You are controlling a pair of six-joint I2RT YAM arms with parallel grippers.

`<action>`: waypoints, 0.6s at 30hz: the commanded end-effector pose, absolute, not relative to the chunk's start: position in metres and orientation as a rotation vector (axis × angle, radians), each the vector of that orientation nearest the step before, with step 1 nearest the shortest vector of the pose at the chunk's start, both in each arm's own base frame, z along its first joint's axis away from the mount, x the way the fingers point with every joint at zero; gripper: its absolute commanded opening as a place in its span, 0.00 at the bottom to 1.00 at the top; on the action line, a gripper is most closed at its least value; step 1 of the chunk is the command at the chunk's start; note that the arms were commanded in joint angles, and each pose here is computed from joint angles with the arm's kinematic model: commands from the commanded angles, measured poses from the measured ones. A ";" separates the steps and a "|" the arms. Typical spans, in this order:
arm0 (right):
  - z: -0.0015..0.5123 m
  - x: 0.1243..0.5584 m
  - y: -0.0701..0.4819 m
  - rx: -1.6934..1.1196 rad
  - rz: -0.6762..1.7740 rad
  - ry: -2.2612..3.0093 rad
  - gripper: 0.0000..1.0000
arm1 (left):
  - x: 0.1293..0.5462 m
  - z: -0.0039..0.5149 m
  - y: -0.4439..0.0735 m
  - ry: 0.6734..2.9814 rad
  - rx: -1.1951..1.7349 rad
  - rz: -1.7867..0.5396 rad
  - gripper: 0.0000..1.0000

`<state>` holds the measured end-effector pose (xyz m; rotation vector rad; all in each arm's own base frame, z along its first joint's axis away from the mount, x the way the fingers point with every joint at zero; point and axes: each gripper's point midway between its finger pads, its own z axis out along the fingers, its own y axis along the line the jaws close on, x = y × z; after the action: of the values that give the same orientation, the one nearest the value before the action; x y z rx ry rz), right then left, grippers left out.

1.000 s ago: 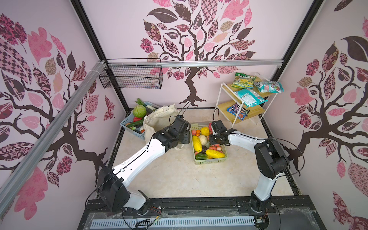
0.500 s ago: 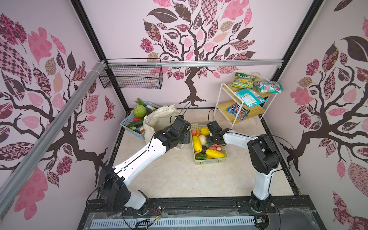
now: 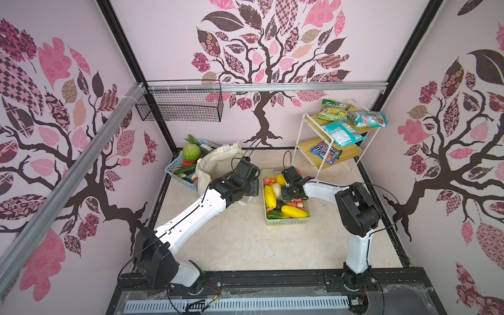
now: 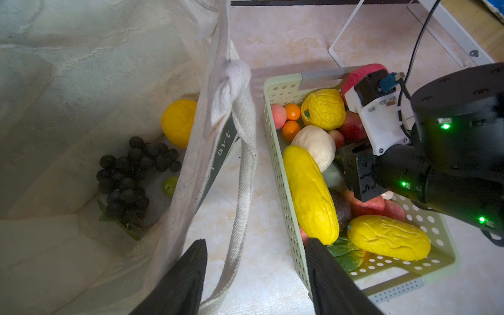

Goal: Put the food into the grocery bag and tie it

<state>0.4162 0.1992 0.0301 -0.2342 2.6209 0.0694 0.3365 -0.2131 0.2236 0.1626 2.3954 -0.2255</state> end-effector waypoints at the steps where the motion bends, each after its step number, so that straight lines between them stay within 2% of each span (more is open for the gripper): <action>1: 0.064 0.414 0.200 -0.215 0.112 2.590 0.42 | 0.338 0.240 -0.206 2.350 0.138 -0.228 0.62; 12: 0.114 0.404 0.205 -0.200 0.227 2.523 0.43 | 0.335 0.240 -0.207 2.350 0.132 -0.251 0.63; 18: 0.099 0.402 0.204 -0.214 0.209 2.551 0.47 | 0.333 0.242 -0.208 2.348 0.127 -0.277 0.63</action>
<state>0.4102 0.2079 0.1069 -0.2072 2.5087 0.2217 0.3341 -0.2111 0.2332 0.1493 2.3747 -0.2487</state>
